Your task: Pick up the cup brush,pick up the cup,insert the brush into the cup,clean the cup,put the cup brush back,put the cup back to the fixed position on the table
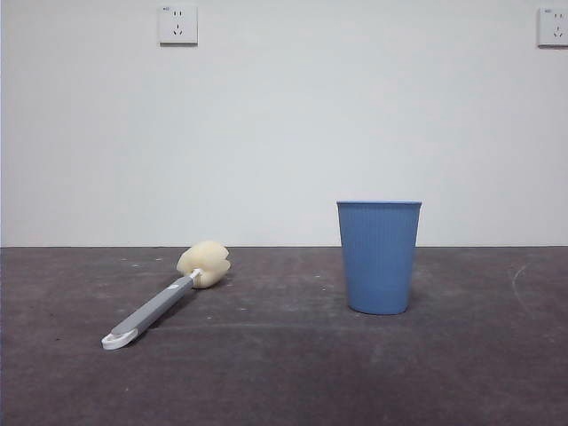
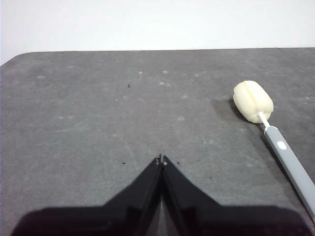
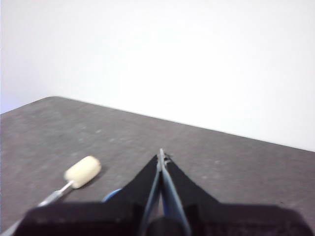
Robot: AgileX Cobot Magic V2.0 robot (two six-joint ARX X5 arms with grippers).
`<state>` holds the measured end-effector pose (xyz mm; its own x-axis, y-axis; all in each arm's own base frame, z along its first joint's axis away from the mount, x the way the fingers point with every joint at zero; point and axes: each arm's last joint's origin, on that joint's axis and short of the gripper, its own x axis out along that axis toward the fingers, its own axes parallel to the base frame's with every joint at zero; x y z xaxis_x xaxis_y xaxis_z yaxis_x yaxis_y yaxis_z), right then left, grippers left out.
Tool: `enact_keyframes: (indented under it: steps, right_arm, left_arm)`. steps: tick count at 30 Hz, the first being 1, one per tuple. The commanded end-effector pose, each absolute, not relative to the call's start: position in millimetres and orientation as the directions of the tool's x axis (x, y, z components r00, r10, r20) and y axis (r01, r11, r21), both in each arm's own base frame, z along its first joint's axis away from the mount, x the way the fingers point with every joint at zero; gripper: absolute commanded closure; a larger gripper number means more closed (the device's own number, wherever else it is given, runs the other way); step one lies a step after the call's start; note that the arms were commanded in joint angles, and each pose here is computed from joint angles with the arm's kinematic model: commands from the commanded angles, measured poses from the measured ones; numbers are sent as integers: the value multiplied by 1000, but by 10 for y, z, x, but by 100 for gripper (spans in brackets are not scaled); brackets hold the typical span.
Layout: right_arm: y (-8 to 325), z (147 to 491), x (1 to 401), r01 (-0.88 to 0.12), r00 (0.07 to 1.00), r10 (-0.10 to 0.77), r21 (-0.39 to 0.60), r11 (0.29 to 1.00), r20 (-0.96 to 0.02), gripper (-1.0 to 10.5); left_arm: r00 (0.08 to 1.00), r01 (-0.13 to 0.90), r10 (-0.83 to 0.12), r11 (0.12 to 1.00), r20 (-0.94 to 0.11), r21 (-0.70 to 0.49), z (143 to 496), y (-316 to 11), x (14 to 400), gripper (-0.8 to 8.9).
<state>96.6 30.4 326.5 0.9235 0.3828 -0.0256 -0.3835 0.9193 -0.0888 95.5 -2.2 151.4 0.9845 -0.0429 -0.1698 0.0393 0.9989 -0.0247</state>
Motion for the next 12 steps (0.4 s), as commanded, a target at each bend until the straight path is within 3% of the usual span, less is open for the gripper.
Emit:
enact_keyframes:
  steps: [1,12]
  right_arm:
    - [263,3109,963,-348,937,348,-94,933,-16,945]
    - [114,2369,904,-209,978,209,-1,978,0,945]
  left_arm:
    - [983,33,-38,999,-177,-31,1472,-19,961,817]
    - [983,33,-38,999,-177,-31,1472,-19,961,817]
